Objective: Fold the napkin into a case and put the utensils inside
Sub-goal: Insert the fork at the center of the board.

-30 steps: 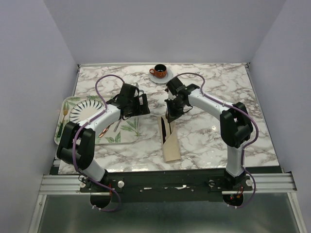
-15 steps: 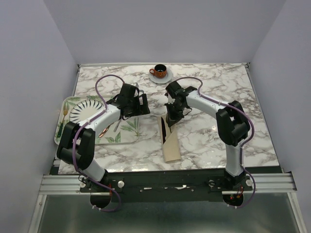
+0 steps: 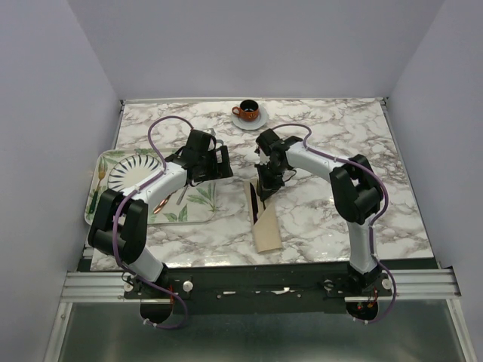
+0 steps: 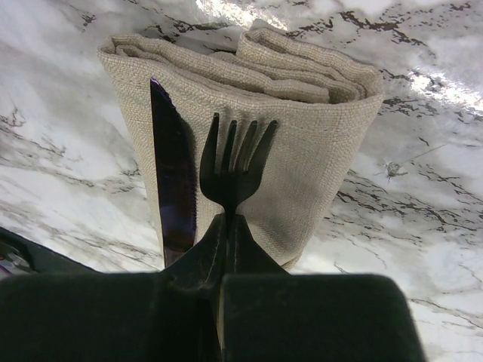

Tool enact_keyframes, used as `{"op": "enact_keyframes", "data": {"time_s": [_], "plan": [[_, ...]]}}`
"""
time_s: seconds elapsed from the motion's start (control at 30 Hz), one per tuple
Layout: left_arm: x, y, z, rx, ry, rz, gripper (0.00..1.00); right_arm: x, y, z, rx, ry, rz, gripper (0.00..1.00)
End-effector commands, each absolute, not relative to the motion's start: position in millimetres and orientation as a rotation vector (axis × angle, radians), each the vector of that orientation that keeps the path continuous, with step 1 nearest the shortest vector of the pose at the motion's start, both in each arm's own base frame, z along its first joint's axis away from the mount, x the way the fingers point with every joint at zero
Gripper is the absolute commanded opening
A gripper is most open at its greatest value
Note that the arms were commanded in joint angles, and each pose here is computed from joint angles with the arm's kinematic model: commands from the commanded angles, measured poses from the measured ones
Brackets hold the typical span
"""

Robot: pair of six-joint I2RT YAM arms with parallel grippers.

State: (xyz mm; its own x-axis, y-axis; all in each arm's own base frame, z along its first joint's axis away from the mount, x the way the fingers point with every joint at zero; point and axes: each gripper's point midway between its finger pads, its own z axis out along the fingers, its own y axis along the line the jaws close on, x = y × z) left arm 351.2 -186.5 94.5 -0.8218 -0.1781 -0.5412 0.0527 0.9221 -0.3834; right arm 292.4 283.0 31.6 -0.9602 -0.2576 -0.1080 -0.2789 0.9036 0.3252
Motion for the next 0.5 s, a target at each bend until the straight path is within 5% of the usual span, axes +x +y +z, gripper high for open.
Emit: {"op": "enact_keyframes", "data": {"time_s": [0.0, 0.13, 0.33, 0.47], "plan": [[352, -185, 98, -0.072, 2.474, -0.523, 0.99, 279, 280, 24, -0.435, 3.068, 0.501, 0.05], [351, -185, 96, -0.063, 2.478, -0.518, 0.99, 278, 281, 25, -0.435, 3.069, 0.503, 0.06], [349, -185, 94, -0.047, 2.486, -0.522, 0.99, 279, 284, 37, -0.45, 3.037, 0.545, 0.3], [346, -189, 93, -0.029, 2.497, -0.55, 0.98, 278, 282, 41, -0.441, 3.025, 0.547, 0.36]]}}
